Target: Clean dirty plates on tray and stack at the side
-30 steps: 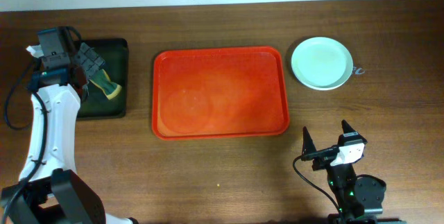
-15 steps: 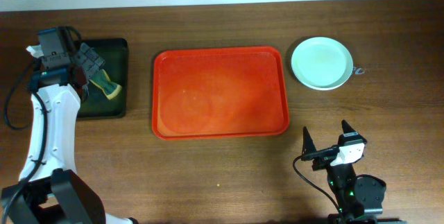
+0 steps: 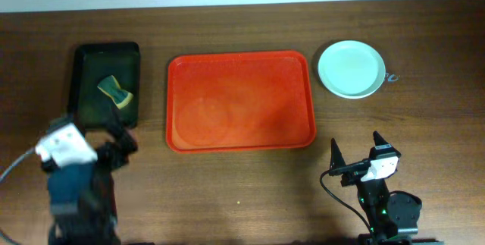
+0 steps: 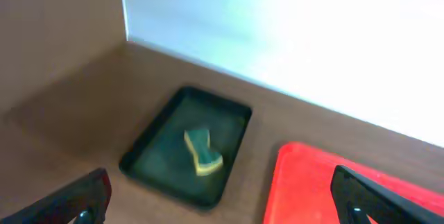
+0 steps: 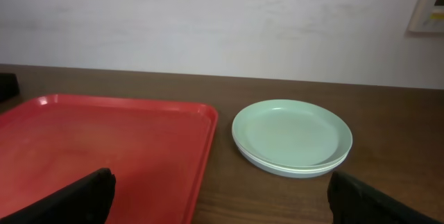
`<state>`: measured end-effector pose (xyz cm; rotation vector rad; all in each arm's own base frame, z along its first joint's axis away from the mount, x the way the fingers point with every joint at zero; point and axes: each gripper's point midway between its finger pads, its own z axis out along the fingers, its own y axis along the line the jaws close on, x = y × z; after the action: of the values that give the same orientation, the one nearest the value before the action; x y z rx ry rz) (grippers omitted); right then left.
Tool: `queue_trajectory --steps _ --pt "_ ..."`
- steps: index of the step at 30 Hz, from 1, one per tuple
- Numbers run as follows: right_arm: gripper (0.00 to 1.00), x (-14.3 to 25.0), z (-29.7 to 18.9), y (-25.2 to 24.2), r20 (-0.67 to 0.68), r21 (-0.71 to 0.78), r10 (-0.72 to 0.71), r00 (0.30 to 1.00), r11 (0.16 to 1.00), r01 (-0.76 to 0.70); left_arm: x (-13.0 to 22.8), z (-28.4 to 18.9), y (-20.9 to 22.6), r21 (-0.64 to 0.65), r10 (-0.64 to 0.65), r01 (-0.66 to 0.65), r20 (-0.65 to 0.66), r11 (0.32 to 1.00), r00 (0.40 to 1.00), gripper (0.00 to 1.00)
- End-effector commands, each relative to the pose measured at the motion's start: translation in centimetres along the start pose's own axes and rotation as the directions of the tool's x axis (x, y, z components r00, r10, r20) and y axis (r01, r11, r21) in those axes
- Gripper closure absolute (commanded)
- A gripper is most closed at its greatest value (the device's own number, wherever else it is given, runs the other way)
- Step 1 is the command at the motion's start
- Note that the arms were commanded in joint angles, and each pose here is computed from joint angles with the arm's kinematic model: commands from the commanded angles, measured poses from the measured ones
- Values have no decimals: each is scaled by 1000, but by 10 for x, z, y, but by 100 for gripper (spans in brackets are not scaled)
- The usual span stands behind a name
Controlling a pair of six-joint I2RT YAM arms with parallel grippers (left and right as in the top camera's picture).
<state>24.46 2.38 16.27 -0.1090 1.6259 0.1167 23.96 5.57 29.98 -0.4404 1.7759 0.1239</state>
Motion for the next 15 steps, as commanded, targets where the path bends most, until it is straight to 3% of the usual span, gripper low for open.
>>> queue_trajectory --steps 1,3,15 --pt "1 3 0 -1 -4 4 6 1000 1000 -6 18 -18 -5 80 137 -141 52 987 989 1" --pt "2 3 0 -1 -4 4 6 1000 1000 -6 23 -21 -20 173 164 -176 84 969 983 1" --pt "1 3 0 -1 -4 4 6 1000 1000 -6 94 9 -23 245 89 -161 281 956 955 1"
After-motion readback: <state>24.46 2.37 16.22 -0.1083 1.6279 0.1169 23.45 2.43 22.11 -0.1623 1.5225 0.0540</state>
